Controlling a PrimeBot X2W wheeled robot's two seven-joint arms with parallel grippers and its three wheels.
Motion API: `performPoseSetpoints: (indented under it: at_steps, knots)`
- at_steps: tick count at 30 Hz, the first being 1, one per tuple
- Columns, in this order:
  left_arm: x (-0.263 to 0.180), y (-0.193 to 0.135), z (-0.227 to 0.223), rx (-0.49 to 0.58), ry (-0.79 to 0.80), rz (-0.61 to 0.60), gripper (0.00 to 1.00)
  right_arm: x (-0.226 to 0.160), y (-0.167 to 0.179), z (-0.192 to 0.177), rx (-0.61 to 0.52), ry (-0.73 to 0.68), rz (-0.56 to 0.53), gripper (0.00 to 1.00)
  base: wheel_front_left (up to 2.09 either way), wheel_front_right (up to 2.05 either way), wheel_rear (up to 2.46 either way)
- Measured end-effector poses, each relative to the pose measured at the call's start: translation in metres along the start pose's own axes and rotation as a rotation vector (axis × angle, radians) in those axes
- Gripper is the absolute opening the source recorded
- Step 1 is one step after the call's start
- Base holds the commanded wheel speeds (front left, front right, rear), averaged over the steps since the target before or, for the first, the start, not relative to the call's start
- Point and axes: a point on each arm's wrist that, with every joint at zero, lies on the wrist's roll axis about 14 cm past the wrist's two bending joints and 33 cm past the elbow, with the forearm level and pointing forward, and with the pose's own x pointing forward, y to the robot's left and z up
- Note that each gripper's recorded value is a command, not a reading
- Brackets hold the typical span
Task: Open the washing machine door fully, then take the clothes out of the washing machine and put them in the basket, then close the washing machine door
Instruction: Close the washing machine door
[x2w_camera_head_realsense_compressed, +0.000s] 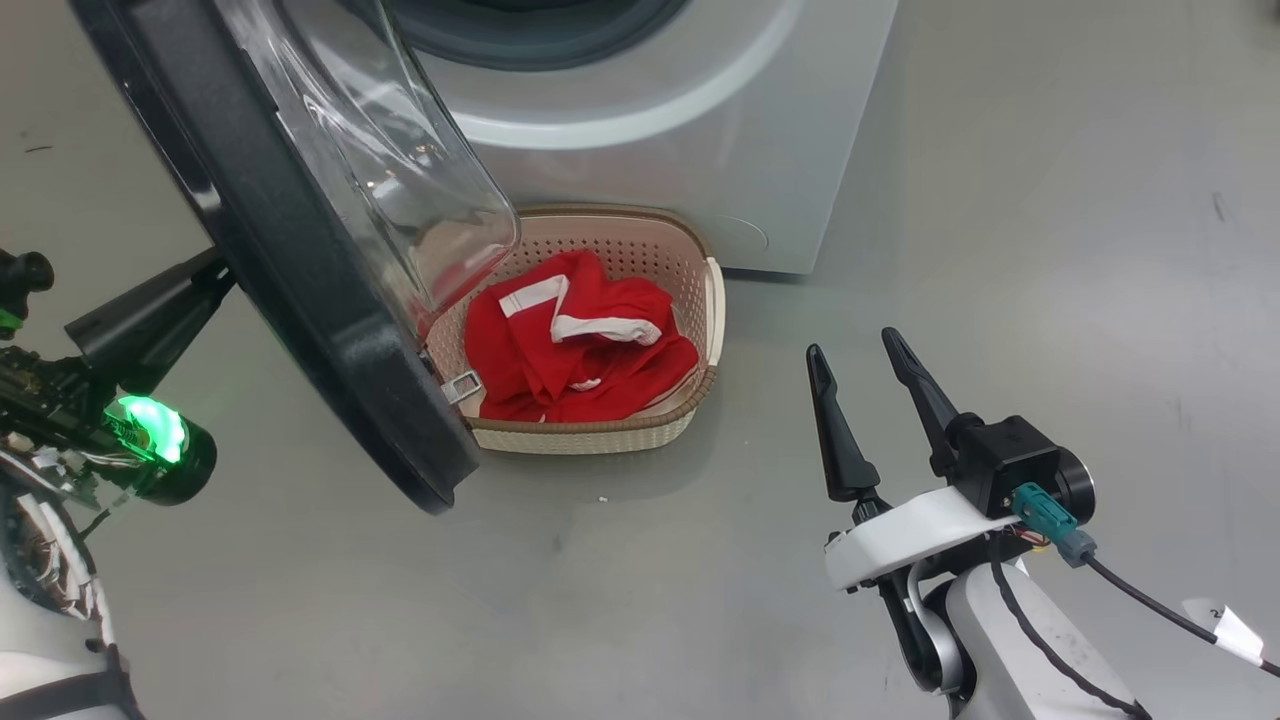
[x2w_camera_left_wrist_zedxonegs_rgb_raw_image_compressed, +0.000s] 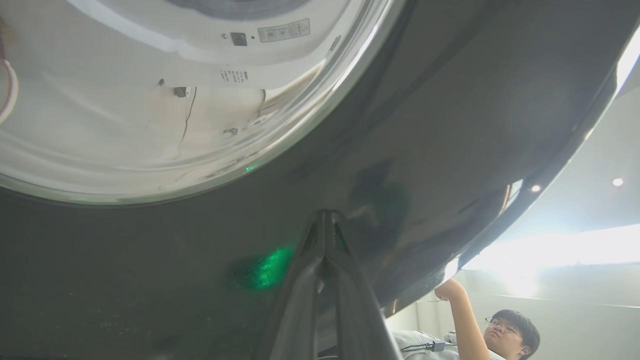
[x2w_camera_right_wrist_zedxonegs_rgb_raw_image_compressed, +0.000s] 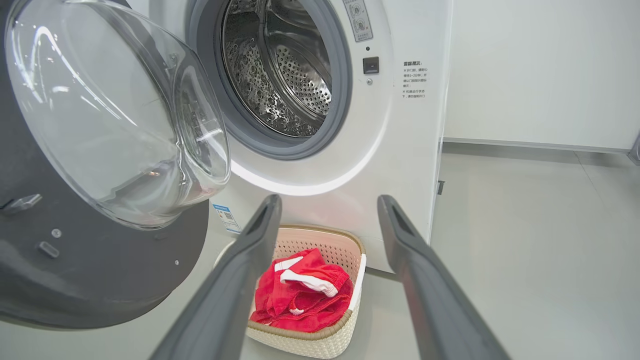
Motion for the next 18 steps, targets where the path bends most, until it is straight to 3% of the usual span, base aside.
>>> performPoseSetpoints:
  at_steps: [18]
  knots:
    - [0.059,0.033,-0.006,-0.085,0.078,0.014,0.0,-0.022,-0.048,0.012,-0.006,-0.032,-0.166,1.0,0.0,0.0,0.0]
